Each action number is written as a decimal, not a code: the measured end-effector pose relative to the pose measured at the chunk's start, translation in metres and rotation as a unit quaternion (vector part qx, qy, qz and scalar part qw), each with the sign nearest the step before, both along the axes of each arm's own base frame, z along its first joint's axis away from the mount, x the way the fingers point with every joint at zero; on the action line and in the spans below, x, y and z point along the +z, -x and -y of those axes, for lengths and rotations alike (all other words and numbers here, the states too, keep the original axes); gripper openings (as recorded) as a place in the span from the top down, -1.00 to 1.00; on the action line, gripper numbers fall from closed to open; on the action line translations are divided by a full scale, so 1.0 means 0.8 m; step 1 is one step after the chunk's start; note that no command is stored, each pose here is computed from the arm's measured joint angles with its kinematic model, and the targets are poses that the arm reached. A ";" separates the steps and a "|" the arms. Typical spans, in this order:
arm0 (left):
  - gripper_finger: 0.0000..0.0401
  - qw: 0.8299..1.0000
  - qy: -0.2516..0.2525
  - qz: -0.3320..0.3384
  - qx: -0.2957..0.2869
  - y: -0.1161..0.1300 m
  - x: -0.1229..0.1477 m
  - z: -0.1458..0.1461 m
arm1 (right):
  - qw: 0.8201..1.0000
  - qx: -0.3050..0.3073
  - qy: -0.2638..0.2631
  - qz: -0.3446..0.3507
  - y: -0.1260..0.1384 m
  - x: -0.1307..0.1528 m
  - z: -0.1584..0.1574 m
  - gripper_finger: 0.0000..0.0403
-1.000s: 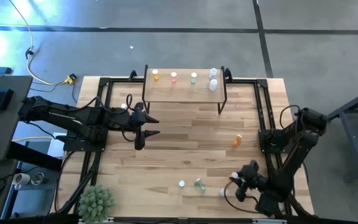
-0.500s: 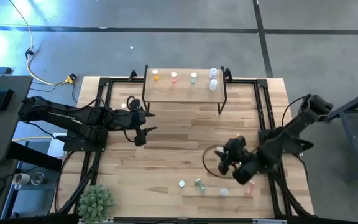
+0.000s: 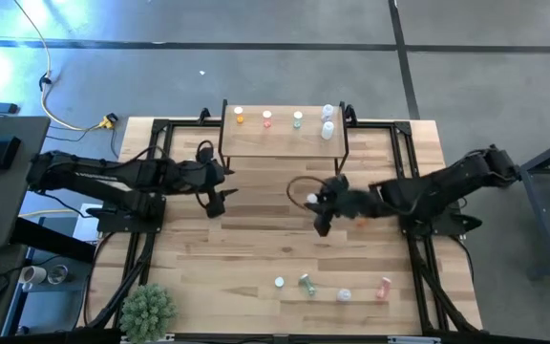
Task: Pick and place medicine bottles onto shelf by color
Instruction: Put the bottom orange pill bottle on the shelf aligned with the orange pill bottle
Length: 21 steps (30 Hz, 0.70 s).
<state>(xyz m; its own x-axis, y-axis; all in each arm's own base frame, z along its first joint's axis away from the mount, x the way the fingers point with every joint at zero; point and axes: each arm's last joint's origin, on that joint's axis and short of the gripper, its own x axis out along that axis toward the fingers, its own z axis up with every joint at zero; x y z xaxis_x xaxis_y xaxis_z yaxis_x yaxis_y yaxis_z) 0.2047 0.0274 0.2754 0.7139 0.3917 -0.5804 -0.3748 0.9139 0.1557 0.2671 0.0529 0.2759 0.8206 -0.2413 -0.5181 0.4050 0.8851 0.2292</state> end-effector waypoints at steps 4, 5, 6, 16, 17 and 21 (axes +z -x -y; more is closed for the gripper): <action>-0.22 1.000 0.029 -0.008 0.000 0.003 -0.003 -0.008 | 0.999 0.027 0.018 0.018 -0.011 0.008 0.030 0.57; -0.22 0.999 0.033 -0.009 0.000 0.003 -0.003 -0.010 | 0.999 0.031 0.024 0.018 -0.013 0.011 0.038 0.57; -0.22 0.999 0.036 -0.009 0.000 0.004 -0.004 -0.012 | 0.999 0.032 0.030 0.020 -0.014 0.016 0.045 0.57; -0.22 0.998 0.052 -0.020 0.019 0.008 -0.006 -0.023 | 0.993 0.040 0.106 0.023 -0.018 0.069 0.107 0.57; -0.22 0.998 0.054 -0.019 0.024 0.009 -0.006 -0.024 | 0.993 0.035 0.111 0.020 -0.016 0.074 0.114 0.57; -0.22 0.998 0.057 -0.017 0.033 0.009 -0.006 -0.028 | 0.993 0.014 0.119 0.008 -0.010 0.088 0.138 0.57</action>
<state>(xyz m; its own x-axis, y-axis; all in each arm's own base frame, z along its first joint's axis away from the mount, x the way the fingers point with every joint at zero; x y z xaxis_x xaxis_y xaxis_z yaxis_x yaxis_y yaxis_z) 0.1972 0.0496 0.2703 0.6684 0.3671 -0.6469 -0.4303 0.9003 0.0663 0.2752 -0.0574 0.3466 0.8363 -0.3329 -0.4356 0.3777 0.9258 0.0176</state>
